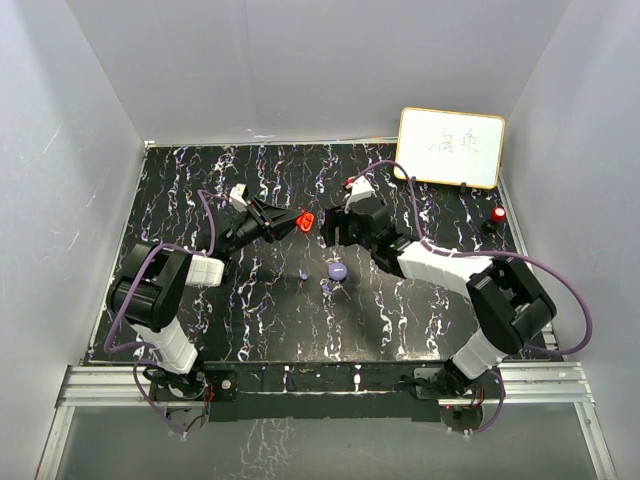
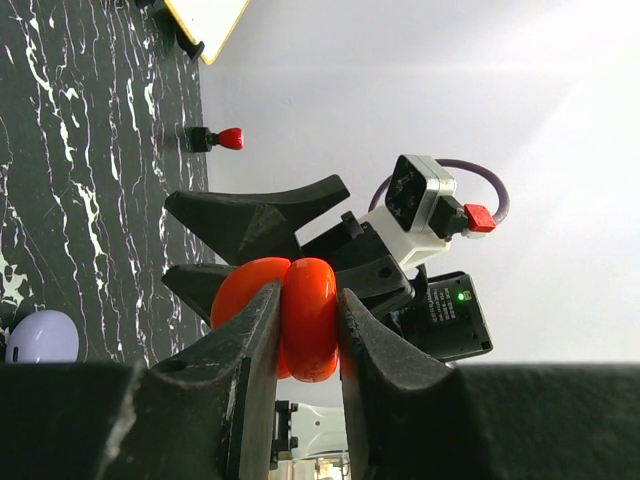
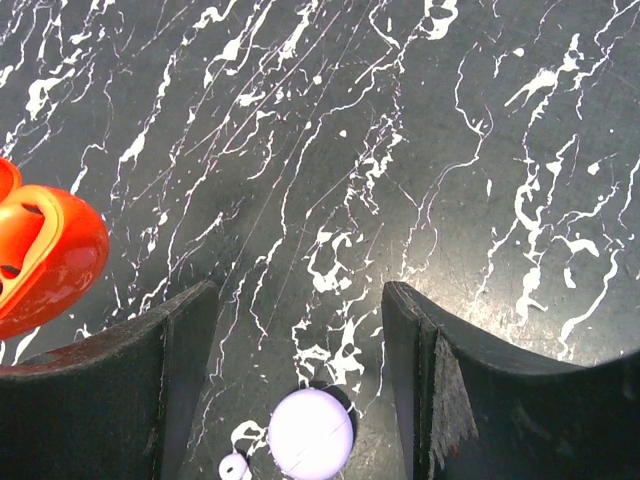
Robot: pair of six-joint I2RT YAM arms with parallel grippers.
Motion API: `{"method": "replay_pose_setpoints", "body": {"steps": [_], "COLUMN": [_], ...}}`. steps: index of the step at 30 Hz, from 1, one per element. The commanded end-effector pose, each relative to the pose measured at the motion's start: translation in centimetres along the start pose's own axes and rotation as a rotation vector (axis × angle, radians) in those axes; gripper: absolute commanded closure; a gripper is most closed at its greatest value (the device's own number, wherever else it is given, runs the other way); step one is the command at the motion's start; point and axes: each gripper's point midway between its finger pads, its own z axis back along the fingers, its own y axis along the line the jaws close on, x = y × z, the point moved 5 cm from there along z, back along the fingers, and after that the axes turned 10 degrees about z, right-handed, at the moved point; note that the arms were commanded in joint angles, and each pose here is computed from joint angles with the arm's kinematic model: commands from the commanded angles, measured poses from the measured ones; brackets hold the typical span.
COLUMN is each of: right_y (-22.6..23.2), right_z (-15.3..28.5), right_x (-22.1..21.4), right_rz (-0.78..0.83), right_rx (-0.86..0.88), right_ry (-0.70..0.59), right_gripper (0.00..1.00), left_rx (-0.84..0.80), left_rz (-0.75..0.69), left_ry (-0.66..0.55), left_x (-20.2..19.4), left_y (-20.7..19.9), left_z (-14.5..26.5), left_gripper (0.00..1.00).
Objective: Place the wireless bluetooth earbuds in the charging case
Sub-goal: Adjust the earbud with the charging case.
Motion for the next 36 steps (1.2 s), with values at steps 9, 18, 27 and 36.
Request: {"method": "replay_pose_setpoints", "body": {"steps": [9,18,27,36], "right_y": [0.7,0.4,0.8,0.9], "right_z": [-1.8,-1.9,-1.4,-1.1], "right_x": [5.5,6.5,6.8,7.0], "right_rz": [-0.014,0.014,0.018,0.021], "right_rx": [0.039,0.019,0.037,0.041], "right_ry": [-0.164,-0.167,-0.173,-0.178], "right_gripper": [0.35,0.36,0.36,0.36], "left_rx": [-0.101,-0.068,-0.035,0.007], "left_rz": [-0.071,-0.083,-0.088,-0.093], "left_ry": [0.042,0.036,0.027,0.015], "left_x": [-0.6,-0.4,-0.1,0.2], "left_y": [-2.6,-2.1,-1.3,-0.1], "left_z": [-0.3,-0.4,-0.7,-0.9], "left_gripper": [1.00,1.00,1.00,1.00]}}
